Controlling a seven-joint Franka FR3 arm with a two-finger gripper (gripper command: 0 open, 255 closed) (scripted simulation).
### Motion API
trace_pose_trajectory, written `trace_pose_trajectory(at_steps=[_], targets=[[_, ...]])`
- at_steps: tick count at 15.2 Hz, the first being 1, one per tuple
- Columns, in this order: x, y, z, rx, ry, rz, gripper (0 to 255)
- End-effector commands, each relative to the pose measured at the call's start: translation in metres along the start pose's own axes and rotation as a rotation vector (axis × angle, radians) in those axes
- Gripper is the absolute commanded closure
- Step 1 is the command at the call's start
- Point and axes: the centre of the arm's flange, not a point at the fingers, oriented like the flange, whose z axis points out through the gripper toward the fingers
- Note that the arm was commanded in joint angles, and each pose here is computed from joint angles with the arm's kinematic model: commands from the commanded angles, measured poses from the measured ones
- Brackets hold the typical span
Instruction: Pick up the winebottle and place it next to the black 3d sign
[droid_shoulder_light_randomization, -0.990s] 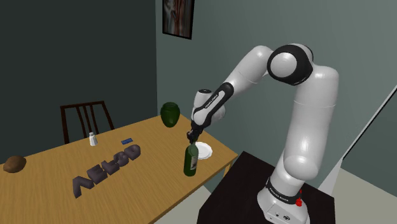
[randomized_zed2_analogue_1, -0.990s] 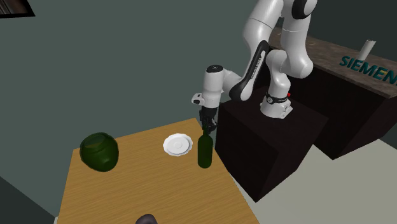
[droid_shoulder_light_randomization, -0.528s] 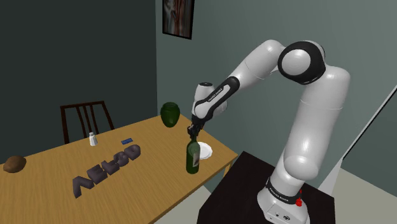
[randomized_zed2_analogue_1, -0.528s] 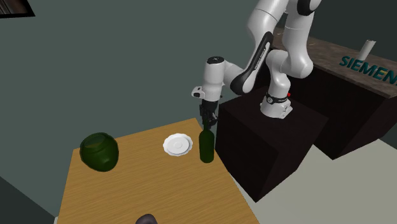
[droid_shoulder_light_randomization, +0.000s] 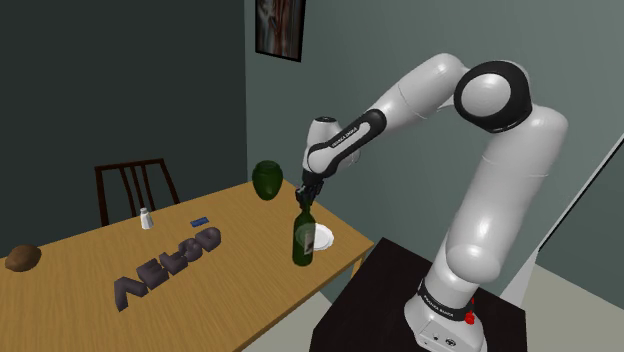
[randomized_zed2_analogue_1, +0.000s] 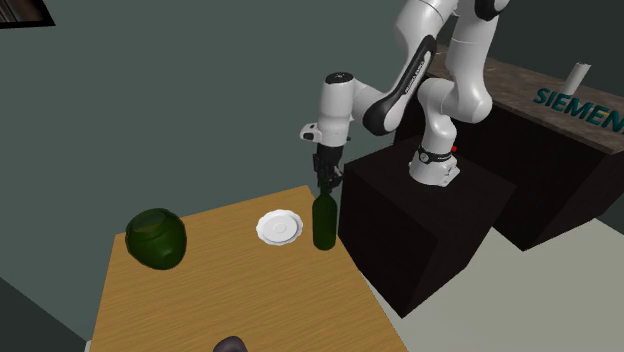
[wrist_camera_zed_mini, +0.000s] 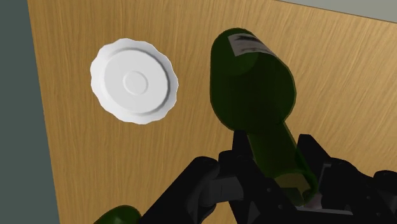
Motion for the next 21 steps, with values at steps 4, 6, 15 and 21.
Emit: trace_pose_trajectory(at_steps=[4,6,15,21], targets=[[0.002,-0.001,-0.026,0.0,0.0,0.0,255],[0.003,-0.001,-0.037,0.0,0.0,0.0,255],[0.007,-0.001,-0.084,0.0,0.0,0.0,255],[0.01,-0.002,-0.116,0.0,0.0,0.0,255]])
